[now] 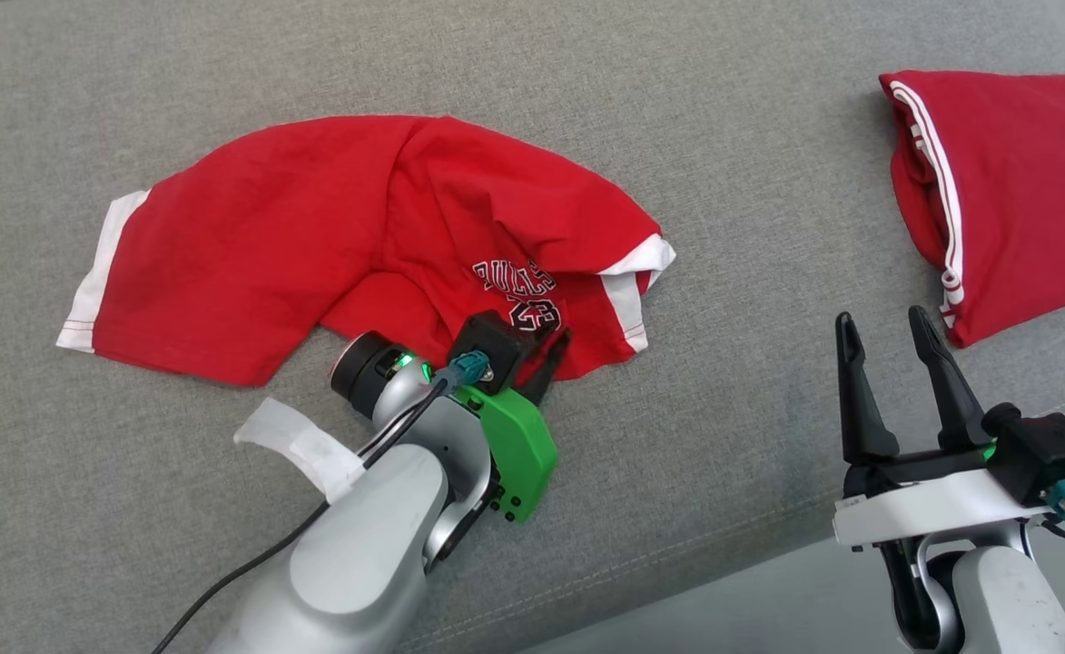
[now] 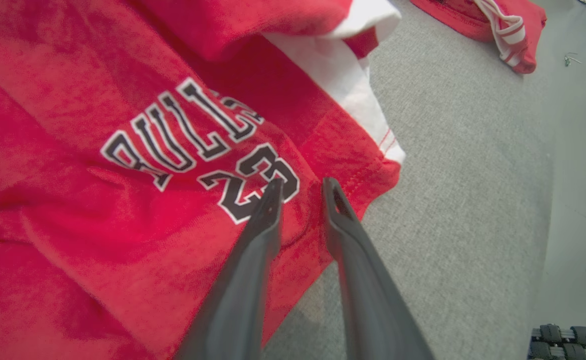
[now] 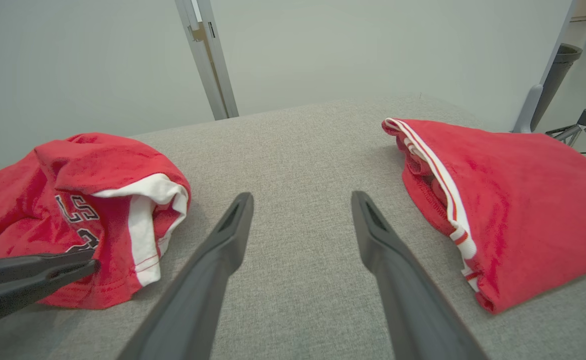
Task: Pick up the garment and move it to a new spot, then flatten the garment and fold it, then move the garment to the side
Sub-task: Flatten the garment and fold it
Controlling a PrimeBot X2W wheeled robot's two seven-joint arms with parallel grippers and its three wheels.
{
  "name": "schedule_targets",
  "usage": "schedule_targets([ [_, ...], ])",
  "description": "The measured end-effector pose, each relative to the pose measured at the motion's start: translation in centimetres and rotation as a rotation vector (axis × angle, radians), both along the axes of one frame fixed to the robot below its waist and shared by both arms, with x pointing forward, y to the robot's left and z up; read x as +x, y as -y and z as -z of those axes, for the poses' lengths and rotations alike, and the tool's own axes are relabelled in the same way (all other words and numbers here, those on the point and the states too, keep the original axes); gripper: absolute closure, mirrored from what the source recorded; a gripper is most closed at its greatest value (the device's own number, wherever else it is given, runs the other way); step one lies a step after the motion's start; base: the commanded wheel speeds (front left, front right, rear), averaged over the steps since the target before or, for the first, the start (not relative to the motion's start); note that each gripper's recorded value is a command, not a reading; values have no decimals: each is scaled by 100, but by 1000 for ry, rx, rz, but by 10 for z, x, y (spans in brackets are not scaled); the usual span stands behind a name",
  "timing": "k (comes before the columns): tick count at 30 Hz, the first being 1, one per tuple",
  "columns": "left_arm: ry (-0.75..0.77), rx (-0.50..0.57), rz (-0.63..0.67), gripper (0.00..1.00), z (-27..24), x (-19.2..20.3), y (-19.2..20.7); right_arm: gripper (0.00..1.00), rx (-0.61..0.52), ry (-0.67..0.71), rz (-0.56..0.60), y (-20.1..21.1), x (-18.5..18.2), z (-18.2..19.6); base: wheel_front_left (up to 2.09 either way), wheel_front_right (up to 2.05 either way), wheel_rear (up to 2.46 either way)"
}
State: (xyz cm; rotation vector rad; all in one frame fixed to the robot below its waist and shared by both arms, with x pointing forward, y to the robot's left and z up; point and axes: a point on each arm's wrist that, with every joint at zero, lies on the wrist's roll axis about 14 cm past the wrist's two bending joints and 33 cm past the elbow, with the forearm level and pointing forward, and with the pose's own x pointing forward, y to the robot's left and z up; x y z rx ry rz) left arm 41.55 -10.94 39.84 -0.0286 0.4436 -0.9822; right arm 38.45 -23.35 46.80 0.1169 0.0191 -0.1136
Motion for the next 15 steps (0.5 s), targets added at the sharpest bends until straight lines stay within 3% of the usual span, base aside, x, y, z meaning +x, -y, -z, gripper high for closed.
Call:
schedule_targets([
  [9,58,6,-8,100,-7,8,-7,0,5,9,1,1,5,-1,0,0,0],
  [15,182,-47,-39,100,-47,23,-17,0,7,28,-5,-1,9,-6,0,0,0],
])
